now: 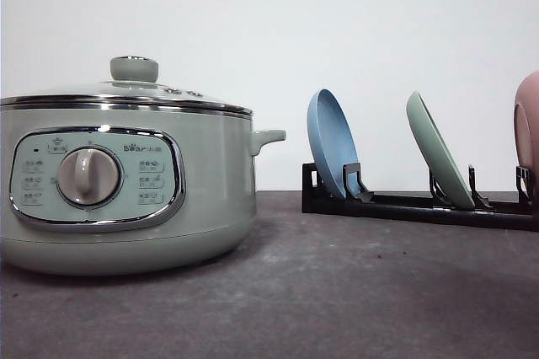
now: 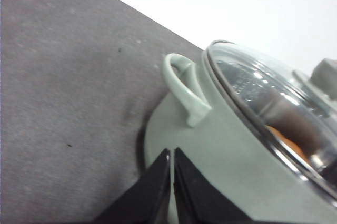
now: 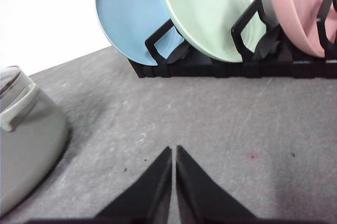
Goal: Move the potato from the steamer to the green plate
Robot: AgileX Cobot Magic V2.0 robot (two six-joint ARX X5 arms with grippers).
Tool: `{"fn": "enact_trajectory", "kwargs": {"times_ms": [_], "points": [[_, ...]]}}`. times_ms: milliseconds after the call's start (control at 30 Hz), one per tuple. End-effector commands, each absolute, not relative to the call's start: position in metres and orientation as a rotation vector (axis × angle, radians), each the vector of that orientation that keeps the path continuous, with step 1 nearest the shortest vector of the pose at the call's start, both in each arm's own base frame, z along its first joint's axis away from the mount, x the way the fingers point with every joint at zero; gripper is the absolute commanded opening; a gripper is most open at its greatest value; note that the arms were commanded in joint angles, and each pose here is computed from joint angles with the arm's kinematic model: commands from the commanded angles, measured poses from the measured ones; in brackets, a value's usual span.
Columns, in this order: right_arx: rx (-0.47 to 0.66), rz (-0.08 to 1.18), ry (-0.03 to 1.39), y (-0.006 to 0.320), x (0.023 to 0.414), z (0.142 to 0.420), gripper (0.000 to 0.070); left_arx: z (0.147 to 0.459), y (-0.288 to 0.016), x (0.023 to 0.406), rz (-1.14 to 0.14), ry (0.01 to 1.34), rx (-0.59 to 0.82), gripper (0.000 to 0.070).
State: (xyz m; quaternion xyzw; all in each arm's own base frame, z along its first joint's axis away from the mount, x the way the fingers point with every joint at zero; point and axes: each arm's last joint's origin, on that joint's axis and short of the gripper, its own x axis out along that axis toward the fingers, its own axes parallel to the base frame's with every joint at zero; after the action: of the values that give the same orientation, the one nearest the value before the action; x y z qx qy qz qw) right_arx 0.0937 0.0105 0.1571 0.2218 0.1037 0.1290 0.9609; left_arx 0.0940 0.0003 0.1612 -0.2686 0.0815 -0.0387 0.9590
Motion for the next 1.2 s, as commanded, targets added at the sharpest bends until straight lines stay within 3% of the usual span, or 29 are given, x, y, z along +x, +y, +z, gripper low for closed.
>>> {"fn": "enact_trajectory", "kwargs": {"times_ms": [0,233,567,900,1167], "points": [[0.471,0.274,0.163,0.011,0.092,0.171,0.0,0.177,0.0,0.091,-0.105,0.113,-0.573,0.0002],[0.455,0.288,0.044,0.01,0.081,0.211,0.0,0.219,-0.001,0.082,-0.149,0.038,-0.559,0.0003],[0.361,0.284,-0.047,0.009,0.071,0.28,0.0,0.288,-0.002,0.076,-0.169,0.07,-0.414,0.0002],[0.191,0.342,0.196,0.012,0.09,0.334,0.0,0.339,-0.006,0.095,-0.336,0.269,-0.26,0.0002],[0.099,0.456,0.419,0.016,0.114,0.361,0.0,0.355,-0.011,0.11,-0.476,0.44,-0.182,0.0002]]}}
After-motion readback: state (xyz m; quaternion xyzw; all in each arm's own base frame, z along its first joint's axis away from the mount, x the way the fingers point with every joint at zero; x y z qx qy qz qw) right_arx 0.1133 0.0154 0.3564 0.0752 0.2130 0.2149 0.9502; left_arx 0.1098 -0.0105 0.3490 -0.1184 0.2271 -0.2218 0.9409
